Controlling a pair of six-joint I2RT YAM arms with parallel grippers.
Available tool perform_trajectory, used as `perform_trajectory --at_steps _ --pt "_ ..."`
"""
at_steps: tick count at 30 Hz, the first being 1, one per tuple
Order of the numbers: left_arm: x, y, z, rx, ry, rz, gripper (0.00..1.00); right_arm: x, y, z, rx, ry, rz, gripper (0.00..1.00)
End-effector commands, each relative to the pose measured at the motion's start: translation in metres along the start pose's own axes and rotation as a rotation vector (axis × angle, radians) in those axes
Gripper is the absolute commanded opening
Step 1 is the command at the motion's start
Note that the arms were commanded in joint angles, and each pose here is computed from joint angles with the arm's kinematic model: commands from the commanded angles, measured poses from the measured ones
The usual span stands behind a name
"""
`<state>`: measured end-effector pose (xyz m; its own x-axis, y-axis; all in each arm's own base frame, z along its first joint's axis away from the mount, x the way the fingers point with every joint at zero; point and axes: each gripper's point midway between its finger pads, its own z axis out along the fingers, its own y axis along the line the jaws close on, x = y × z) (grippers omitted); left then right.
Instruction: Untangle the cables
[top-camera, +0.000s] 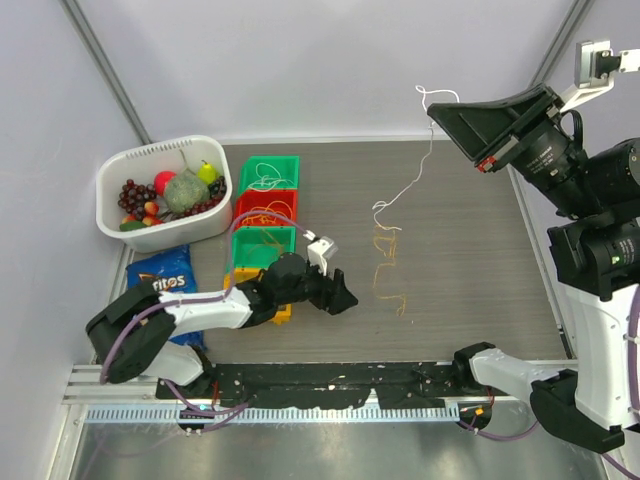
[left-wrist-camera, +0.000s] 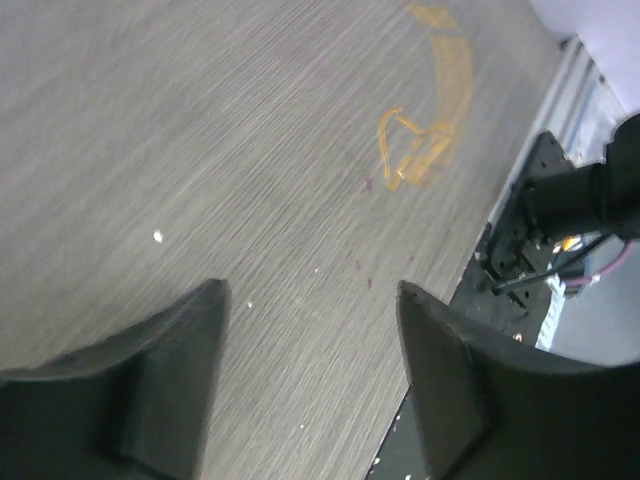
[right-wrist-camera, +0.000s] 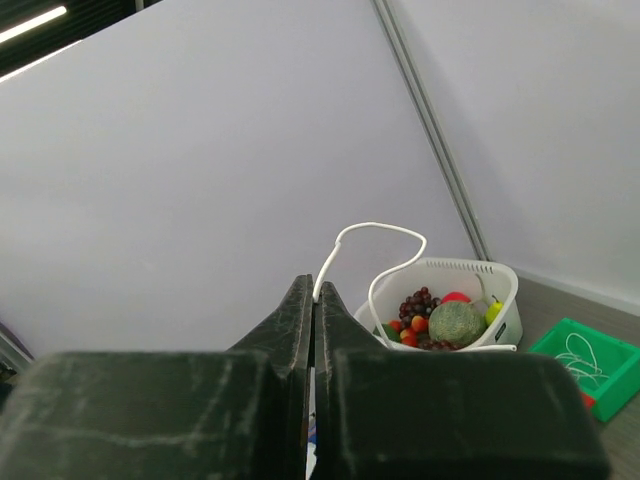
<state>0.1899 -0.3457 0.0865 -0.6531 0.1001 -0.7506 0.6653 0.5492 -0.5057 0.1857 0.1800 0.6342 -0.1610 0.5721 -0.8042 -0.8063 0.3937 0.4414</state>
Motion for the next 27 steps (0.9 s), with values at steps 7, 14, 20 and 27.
perform_trajectory --at_steps 7,14,20,27 --pt "-0.118 -0.059 -0.037 0.080 -0.402 0.182 1.00 0.005 0.005 -0.004 -0.041 -0.011 0.022 0.01" --pt "-0.172 -0.061 -0.011 0.005 -0.538 0.274 1.00 0.003 0.015 -0.005 -0.080 -0.016 0.047 0.01" --pt "-0.160 -0.090 0.027 0.198 -0.461 0.293 0.77 -0.004 0.025 -0.007 -0.102 -0.032 0.051 0.01" --pt "-0.120 -0.055 0.054 0.108 -0.344 0.176 0.00 -0.019 0.039 -0.012 -0.121 -0.071 0.021 0.01"
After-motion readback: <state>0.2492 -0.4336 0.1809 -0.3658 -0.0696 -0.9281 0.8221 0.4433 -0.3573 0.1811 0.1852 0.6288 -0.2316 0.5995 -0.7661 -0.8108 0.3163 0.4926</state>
